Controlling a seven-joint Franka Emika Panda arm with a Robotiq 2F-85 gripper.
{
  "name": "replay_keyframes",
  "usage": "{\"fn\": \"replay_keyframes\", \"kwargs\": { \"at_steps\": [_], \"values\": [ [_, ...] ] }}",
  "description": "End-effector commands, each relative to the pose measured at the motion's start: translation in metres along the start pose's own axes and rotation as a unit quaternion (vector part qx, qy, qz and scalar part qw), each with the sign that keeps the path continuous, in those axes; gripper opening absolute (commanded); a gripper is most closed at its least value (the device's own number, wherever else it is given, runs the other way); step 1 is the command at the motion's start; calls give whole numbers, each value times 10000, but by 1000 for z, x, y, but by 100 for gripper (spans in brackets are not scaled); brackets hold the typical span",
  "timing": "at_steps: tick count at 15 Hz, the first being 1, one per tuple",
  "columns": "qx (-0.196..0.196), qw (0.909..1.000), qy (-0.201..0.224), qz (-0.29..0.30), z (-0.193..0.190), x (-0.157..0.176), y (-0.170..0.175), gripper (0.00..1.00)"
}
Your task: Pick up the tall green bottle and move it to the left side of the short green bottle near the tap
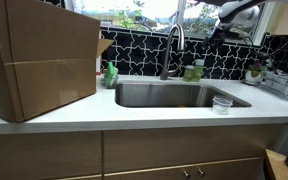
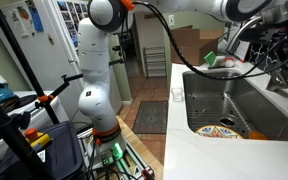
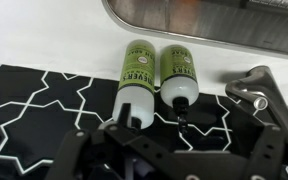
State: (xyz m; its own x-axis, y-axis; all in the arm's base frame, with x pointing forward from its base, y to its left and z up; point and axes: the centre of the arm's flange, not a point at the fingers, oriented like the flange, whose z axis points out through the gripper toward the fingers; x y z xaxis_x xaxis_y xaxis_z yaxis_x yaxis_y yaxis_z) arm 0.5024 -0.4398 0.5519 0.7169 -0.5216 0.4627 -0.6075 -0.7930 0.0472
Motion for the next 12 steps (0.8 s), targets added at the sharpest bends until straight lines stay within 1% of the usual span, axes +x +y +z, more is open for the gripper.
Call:
{"fn": "replay_keyframes", "kwargs": {
  "at_steps": [1,3,7,12],
  "values": [
    [-195,9994,-201,190,16,16,15,100],
    [-364,9987,-233,252,28,22,21,100],
    [-400,9981,-381,275,51,31,30,100],
    [-518,9974,-391,318,75,40,35,100]
  ]
}}
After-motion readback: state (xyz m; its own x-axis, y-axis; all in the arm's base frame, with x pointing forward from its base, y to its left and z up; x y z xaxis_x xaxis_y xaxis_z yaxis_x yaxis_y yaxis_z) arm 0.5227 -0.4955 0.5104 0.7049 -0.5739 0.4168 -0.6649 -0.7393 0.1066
